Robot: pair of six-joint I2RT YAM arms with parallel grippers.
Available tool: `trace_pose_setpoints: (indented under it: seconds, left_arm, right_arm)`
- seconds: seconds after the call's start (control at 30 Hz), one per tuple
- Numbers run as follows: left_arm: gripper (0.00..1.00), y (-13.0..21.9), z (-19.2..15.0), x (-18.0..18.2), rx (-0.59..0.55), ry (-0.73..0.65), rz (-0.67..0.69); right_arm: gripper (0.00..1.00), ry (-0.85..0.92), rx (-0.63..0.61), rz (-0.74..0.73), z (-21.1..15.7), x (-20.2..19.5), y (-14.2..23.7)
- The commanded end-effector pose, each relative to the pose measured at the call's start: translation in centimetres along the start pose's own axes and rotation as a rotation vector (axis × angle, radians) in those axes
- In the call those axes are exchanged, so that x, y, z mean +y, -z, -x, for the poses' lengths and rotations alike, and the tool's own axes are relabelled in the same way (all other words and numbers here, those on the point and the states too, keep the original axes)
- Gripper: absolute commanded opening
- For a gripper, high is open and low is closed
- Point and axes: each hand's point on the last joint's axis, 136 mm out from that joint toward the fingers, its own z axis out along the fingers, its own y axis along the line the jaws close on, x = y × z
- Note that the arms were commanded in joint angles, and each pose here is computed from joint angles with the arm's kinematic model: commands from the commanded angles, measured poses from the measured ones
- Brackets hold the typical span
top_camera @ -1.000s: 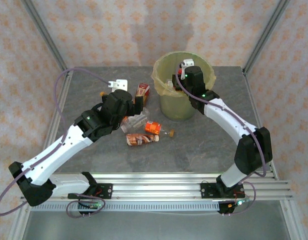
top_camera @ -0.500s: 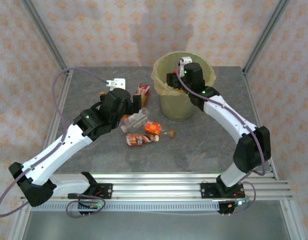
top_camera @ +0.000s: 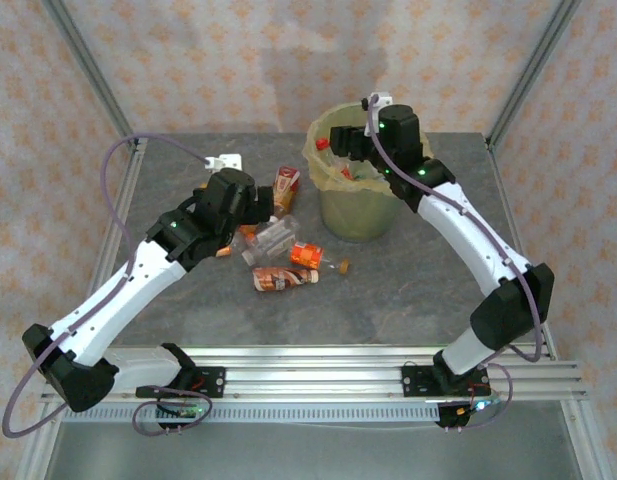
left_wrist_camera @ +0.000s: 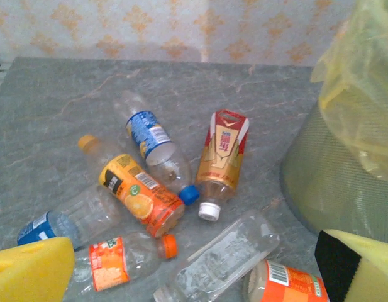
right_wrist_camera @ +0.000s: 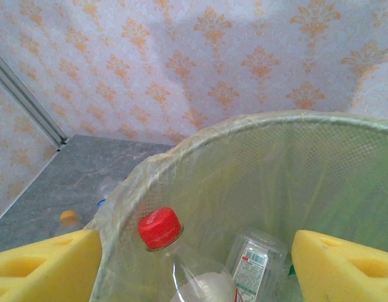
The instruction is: Put the plastic bottles in the bin
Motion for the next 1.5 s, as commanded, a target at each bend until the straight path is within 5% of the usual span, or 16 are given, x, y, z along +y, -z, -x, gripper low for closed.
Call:
trace_pose_setpoints:
  seconds: [0.0,0.2,0.43,0.7,1.2,1.47]
  left_arm:
    - [1.0,-0.7,-1.6,1.6,0.075,0.028,0.037]
    - [1.0,-2.8,-3.7,4.1,0.179,0.123,0.062]
    - [0.97,-5.2,-6.8,7.3,0.303,0.196,0.118]
    - [0.94,-6.6,-10.0,4.8,0.411,0.161,-0.031]
    - [0.87,-3.7,-17.9,-3.3,0.572,-0.542,-0.186]
    - [0.88,-5.9,-19.6,-5.2,0.587,-0.682,-0.146]
  right_arm:
    - [0.82,-0.038,-0.081,0.002,3.1,0.4,4.3]
    - [0.99,-0.084,-0.09,-0.085,3.3,-1.2,7.9]
    - [0.99,-0.141,-0.055,-0.253,1.9,-4.1,10.7]
    - [0.99,-0.19,-0.002,-0.355,-0.4,-6.1,11.8]
    - [0.99,-0.209,-0.065,-0.426,-0.5,-7.6,15.1]
    - [0.99,-0.209,-0.072,-0.428,-0.5,-7.7,15.4]
